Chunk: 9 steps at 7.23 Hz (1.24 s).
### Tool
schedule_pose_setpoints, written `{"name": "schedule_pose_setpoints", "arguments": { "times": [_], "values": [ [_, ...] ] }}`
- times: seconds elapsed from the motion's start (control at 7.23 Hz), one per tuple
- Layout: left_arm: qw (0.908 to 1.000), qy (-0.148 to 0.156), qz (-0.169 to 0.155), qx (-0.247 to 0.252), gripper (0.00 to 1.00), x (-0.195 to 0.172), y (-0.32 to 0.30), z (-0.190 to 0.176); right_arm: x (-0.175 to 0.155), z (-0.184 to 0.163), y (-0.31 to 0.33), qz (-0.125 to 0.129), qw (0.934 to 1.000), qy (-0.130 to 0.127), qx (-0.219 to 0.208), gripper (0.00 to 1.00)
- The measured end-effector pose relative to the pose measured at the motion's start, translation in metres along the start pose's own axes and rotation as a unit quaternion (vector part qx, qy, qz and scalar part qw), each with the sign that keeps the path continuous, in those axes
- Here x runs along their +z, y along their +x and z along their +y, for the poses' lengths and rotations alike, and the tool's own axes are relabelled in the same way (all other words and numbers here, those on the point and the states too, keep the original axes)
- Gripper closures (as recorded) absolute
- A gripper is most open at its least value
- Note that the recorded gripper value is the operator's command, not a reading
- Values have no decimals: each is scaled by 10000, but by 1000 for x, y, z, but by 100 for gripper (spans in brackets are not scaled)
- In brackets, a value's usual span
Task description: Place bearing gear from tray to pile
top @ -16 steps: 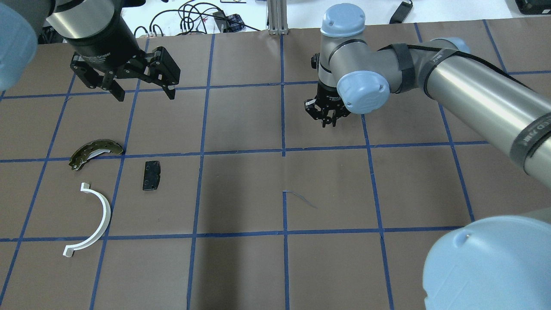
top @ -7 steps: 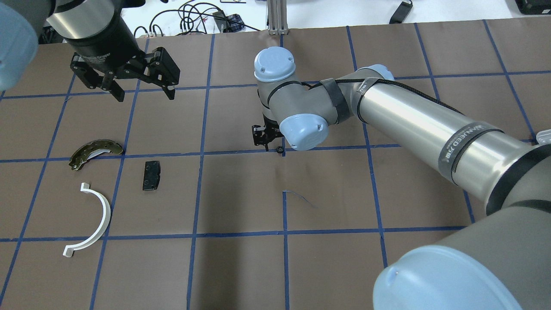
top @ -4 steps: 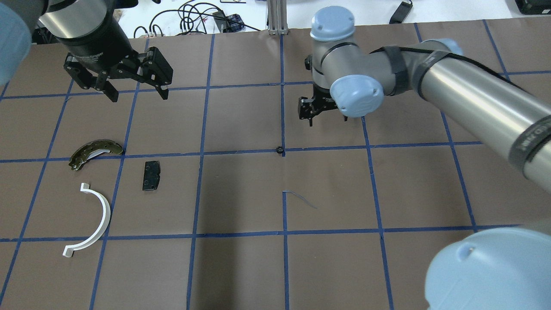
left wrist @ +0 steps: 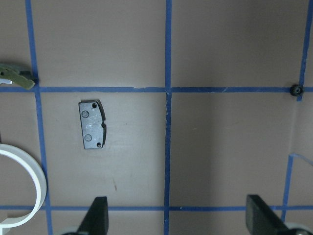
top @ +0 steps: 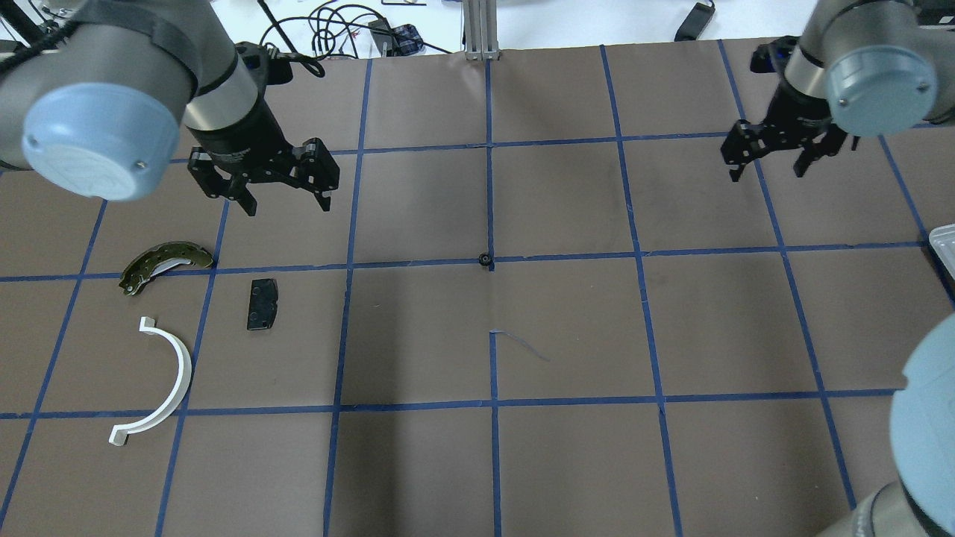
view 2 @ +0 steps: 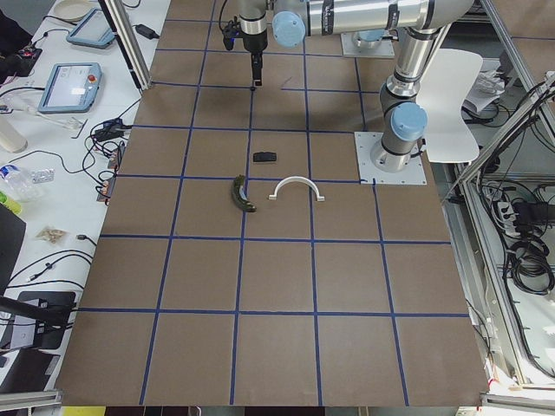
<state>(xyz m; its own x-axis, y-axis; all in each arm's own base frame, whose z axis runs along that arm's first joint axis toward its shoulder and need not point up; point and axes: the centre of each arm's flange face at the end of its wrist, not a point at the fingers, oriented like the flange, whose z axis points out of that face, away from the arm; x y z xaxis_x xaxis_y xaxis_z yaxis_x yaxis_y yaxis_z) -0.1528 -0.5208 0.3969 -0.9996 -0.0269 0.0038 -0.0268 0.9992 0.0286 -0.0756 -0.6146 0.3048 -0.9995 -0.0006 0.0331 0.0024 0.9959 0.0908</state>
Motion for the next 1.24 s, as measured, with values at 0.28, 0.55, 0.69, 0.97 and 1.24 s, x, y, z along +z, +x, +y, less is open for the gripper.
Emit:
{"name": "schedule_pose_setpoints", "arguments": {
  "times": [0.28, 0.55, 0.69, 0.97, 1.24],
  "values": [
    [9999, 133, 0, -16, 0, 48, 62, 0, 14, 29, 116, -102, 9999, -62, 91, 6],
    [9997, 201, 16, -111, 0, 87, 118, 3, 34, 62, 214, -25, 10000, -56, 40, 11],
    [9998, 162, 1, -147, 0, 104, 143, 11, 51, 72, 253, 123, 9999, -39, -88, 11],
    [9998, 143, -3, -110, 0, 141, 178, 23, 90, 88, 315, 317, 9988, 50, -373, 13],
    [9993, 364, 91, -77, 0, 180, 193, 22, 110, 103, 346, 364, 9984, 57, -417, 15]
  ]
}}
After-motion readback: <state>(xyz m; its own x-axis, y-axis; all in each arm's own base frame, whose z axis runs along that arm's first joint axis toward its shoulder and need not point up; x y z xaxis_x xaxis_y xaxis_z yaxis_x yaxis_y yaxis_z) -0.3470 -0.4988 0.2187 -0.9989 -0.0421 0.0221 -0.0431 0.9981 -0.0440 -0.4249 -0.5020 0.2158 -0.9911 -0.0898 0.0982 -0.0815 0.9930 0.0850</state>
